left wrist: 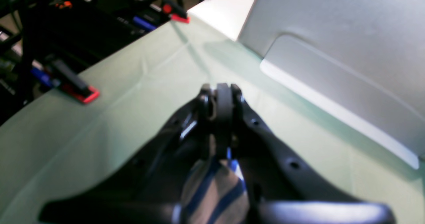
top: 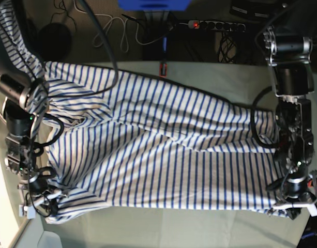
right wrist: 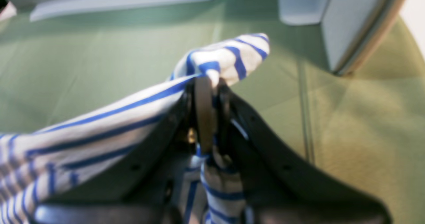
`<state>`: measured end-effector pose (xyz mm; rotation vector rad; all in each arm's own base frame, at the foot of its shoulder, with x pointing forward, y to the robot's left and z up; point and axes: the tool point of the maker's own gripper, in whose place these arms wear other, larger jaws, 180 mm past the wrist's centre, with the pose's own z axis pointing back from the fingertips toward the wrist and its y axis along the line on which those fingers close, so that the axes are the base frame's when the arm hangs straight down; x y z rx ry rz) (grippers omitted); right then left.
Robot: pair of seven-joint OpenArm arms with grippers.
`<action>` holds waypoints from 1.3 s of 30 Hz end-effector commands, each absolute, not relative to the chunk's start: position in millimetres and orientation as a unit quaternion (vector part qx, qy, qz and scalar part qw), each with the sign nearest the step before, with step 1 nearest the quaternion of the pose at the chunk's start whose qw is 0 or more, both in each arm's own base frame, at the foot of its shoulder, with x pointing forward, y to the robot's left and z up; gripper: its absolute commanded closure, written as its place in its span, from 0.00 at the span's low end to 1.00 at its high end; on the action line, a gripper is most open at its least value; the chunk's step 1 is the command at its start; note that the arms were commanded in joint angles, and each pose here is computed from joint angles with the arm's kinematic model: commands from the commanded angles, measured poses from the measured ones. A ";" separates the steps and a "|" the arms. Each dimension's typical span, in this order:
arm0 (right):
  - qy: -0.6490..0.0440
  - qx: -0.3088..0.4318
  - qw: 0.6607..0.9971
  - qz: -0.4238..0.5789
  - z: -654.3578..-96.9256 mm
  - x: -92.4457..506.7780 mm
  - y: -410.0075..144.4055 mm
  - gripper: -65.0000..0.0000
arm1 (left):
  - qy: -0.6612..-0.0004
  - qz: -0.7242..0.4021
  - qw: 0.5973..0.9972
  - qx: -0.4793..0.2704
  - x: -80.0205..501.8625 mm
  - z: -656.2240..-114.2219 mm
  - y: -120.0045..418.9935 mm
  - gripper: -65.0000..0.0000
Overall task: Layout the t-shirt on the table in an organized manner, then fold the t-shirt properly
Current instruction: 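Lift the strip end with the right gripper and pull it toward the robot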
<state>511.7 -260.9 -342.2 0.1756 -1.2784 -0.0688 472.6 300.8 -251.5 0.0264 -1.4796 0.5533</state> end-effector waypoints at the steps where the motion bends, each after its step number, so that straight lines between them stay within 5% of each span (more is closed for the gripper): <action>1: -0.635 0.070 0.768 -0.048 -307.5 525.3 -278.7 1.00 | -0.699 0.241 0.673 0.018 479.1 -219.2 305.9 1.00; 8: -0.631 0.095 0.766 -0.070 -322.9 508.4 -284.3 1.00 | -0.695 0.242 0.677 0.020 477.9 -225.0 307.5 1.00; 29: -0.690 0.009 0.724 -0.015 -314.1 369.4 -271.6 1.00 | -0.663 0.243 0.708 0.015 438.0 -276.5 288.9 1.00; 39: -0.646 0.007 0.764 -0.012 -353.8 309.7 -265.3 1.00 | -0.630 0.236 0.739 0.027 398.3 -316.9 286.4 1.00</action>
